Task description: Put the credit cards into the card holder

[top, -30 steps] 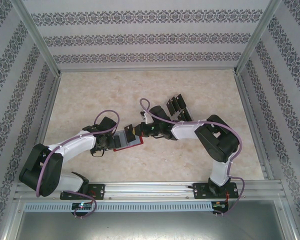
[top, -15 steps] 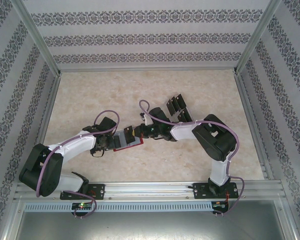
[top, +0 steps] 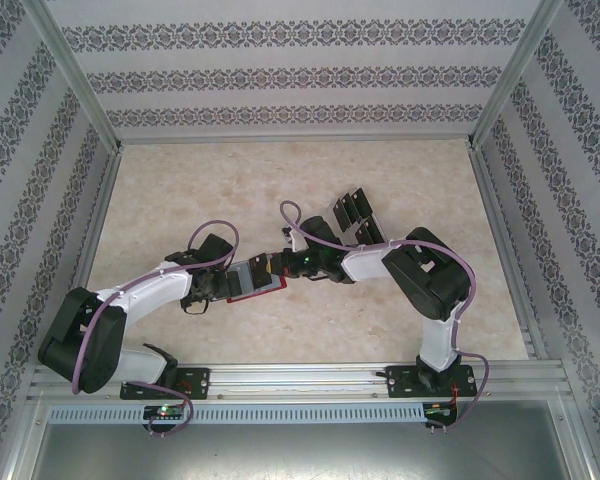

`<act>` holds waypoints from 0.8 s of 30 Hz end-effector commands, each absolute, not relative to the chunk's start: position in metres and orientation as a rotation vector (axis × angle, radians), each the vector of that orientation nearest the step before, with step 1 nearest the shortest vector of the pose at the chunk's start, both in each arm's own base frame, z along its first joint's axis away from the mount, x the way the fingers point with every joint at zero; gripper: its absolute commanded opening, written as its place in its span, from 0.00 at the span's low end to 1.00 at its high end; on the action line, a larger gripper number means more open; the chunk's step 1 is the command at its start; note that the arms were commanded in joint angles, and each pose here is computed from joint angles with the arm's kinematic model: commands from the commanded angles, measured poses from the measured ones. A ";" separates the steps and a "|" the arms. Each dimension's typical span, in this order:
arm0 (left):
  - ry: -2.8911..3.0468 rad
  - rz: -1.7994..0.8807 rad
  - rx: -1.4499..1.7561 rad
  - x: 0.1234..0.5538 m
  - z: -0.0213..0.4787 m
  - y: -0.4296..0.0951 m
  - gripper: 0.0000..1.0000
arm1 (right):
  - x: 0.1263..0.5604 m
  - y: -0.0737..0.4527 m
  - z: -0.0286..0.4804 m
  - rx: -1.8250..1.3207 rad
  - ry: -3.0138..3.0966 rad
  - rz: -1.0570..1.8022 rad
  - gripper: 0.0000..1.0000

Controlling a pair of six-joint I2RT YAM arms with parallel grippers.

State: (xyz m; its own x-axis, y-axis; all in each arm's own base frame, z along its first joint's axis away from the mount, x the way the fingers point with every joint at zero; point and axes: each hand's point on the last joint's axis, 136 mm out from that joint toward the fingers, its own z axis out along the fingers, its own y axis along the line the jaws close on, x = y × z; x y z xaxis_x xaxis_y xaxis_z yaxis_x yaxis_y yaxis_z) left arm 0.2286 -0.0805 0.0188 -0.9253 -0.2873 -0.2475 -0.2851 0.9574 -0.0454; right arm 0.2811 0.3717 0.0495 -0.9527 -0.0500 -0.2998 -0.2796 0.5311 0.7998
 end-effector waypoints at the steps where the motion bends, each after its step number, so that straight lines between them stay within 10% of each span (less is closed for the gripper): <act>1: 2.908 0.106 -0.417 0.211 0.005 -0.068 1.00 | 0.281 0.370 0.042 -0.276 2.540 1.406 0.00; 24: 2.920 0.110 -0.413 0.211 0.002 -0.068 1.00 | 0.271 0.383 0.035 -0.309 2.576 1.436 0.00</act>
State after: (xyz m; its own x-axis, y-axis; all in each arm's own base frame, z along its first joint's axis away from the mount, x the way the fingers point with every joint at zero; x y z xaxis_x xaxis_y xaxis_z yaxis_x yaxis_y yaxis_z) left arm 0.2292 -0.0811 0.0171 -0.9263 -0.2860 -0.2454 -0.2840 0.9578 -0.0443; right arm 0.2761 0.3740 0.0355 -0.9612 -0.0713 -0.2665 -0.2629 0.5292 0.8067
